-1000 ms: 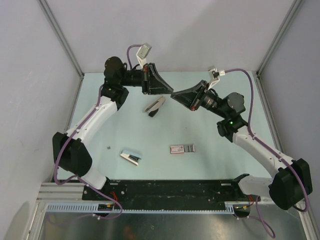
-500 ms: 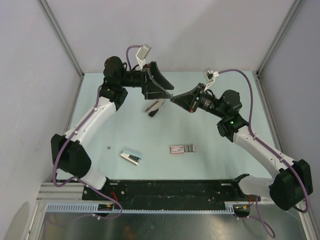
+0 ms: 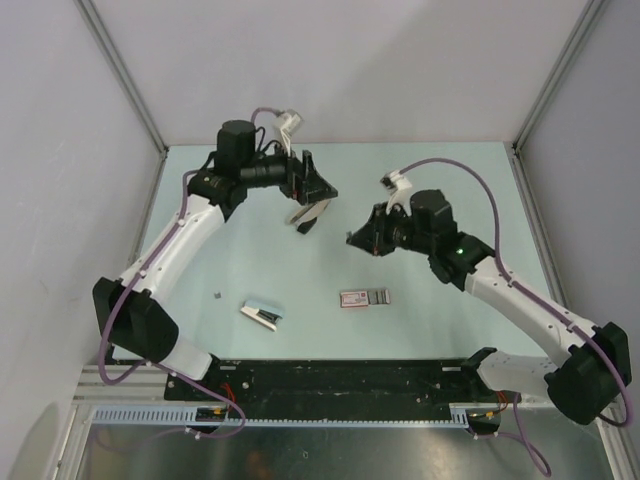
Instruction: Unload the staples from the stapler
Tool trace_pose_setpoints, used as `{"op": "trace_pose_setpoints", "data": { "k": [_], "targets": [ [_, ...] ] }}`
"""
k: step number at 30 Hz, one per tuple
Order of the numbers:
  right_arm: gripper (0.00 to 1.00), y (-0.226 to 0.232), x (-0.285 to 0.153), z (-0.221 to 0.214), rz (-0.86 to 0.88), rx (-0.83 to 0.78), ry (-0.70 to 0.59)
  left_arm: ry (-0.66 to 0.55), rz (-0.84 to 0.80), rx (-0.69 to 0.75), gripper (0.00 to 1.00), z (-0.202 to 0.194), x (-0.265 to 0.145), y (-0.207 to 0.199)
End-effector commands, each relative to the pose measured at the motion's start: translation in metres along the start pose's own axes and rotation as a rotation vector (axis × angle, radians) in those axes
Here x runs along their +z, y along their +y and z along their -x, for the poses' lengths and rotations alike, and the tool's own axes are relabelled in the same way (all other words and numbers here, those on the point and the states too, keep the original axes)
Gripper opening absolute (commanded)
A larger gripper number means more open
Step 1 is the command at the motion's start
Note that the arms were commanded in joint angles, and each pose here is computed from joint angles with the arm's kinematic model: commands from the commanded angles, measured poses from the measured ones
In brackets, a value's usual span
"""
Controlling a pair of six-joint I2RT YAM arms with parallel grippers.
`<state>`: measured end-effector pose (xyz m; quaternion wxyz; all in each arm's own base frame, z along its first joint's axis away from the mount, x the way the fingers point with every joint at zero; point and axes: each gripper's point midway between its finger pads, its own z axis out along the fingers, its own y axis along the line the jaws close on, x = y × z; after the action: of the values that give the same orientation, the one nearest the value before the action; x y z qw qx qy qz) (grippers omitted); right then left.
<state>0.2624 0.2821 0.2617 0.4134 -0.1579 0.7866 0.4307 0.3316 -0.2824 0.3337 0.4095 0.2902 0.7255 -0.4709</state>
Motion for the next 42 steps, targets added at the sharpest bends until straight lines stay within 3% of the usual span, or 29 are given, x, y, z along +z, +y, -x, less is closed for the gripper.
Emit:
{"op": "trace_pose_setpoints", "data": {
  "k": [1,7,19,42],
  "targets": [
    [0.00,-0.035,-0.006,-0.056,-0.244,-0.001,0.182,0.149,0.267,0.141,0.99,-0.049,-0.016,0.046],
    [0.00,-0.061,-0.013,-0.104,-0.364,0.075,0.254,0.224,0.380,0.171,0.99,-0.079,-0.028,0.067],
    [0.00,-0.085,-0.016,-0.159,-0.487,0.116,0.314,0.230,0.447,0.156,0.99,-0.085,-0.038,0.072],
    [0.00,-0.121,-0.020,-0.189,-0.693,0.128,0.367,0.229,0.440,0.153,1.00,-0.085,-0.042,0.066]
  ]
}}
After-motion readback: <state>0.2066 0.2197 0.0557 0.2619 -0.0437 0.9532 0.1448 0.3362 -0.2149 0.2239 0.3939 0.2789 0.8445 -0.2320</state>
